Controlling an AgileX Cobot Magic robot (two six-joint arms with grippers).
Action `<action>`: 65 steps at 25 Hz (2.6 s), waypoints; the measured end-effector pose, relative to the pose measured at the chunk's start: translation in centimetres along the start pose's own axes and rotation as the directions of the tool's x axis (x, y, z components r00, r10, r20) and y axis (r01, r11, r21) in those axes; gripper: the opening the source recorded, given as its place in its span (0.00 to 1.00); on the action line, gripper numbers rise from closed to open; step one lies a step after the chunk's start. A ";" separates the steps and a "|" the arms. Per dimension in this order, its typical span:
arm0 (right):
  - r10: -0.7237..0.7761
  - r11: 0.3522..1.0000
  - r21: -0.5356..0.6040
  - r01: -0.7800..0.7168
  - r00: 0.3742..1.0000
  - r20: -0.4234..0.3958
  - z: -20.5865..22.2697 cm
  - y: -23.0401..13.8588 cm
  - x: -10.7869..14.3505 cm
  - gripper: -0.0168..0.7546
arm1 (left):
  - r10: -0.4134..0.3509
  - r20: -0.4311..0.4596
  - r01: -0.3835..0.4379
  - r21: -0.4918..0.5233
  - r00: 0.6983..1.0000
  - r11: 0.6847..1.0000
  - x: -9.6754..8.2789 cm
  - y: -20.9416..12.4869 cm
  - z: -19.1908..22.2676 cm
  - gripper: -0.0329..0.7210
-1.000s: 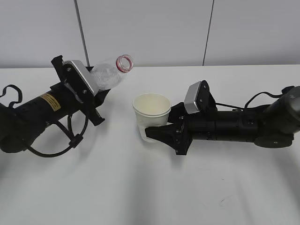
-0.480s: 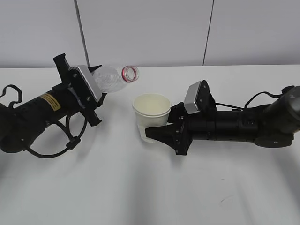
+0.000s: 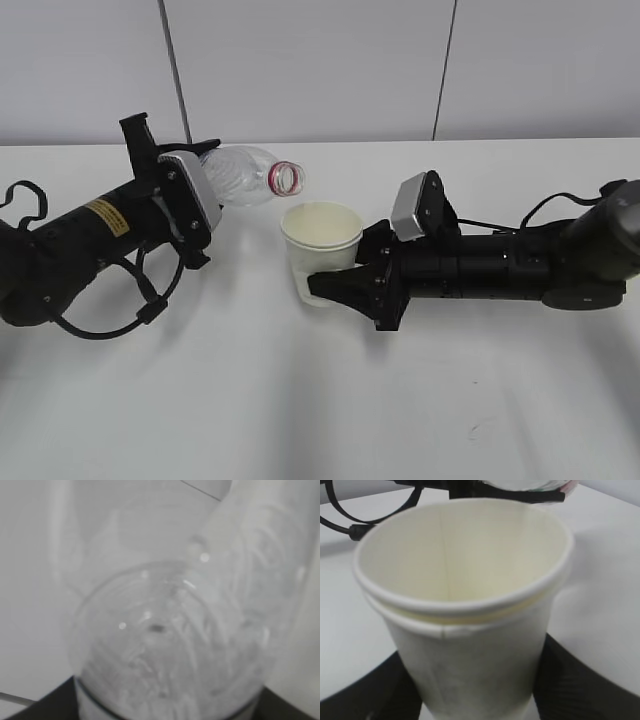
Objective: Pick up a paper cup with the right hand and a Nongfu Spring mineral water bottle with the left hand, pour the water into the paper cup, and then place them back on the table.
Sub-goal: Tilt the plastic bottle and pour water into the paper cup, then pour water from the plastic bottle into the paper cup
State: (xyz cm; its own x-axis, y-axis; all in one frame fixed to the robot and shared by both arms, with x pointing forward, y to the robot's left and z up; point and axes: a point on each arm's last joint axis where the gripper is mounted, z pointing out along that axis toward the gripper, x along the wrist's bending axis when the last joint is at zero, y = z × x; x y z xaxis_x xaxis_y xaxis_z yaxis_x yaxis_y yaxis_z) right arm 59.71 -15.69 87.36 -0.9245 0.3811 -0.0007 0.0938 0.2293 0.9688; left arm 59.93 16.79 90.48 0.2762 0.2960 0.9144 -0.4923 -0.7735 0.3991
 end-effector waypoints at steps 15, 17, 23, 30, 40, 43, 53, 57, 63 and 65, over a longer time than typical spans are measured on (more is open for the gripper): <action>0.003 0.999 0.046 -0.002 1.000 -0.023 0.1 -0.2 0.0 0.60 | 0.120 0.000 -0.120 0.000 0.993 0.993 0.0 0.0 0.0 0.52; 0.001 0.998 0.056 0.001 1.000 -0.022 0.1 -0.3 0.0 0.60 | 0.131 0.000 -0.131 -0.001 0.991 0.991 0.0 0.0 0.0 0.52; -0.001 0.997 0.072 0.003 1.000 -0.021 0.1 -0.5 0.0 0.60 | 0.158 0.000 -0.158 -0.002 0.988 0.987 0.0 0.1 0.0 0.52; -0.001 0.993 0.114 0.006 0.999 -0.041 0.3 -0.5 -0.2 0.60 | 0.203 0.000 -0.203 -0.002 0.979 0.979 0.0 0.1 0.0 0.52; -0.011 0.989 0.145 0.018 0.999 -0.046 0.8 -0.5 0.1 0.60 | 0.255 0.001 -0.255 -0.004 0.967 0.967 -0.1 0.1 0.0 0.52; -0.013 0.989 0.148 0.020 0.999 -0.045 0.8 -0.5 0.1 0.60 | 0.284 0.000 -0.284 -0.004 0.959 0.959 -0.1 0.1 0.0 0.52; -0.011 0.989 0.150 0.017 0.999 -0.043 0.8 -0.6 0.1 0.60 | 0.307 0.000 -0.307 -0.003 0.952 0.952 0.0 0.1 0.0 0.52; -0.009 0.989 0.150 0.015 0.999 -0.043 0.8 -0.6 0.1 0.60 | 0.308 -0.001 -0.308 0.001 0.952 0.952 0.0 0.1 0.0 0.52; -0.012 0.988 0.153 0.020 0.999 -0.049 0.8 -0.6 0.1 0.60 | 0.324 -0.008 -0.323 0.032 0.946 0.946 0.1 -0.2 0.0 0.52; -0.013 0.988 0.153 0.020 0.999 -0.049 0.8 -0.6 0.1 0.60 | 0.324 -0.008 -0.324 0.032 0.946 0.946 0.1 -0.2 0.0 0.52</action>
State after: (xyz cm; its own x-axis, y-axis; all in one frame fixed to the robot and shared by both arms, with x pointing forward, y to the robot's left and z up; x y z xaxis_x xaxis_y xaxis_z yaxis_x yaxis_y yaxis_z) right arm 59.82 -15.11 86.59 -0.9427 0.3336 -0.0006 0.1309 0.3716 0.9191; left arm 60.06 16.94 90.52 0.0950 0.0335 0.9949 -0.5282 -0.8454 0.0789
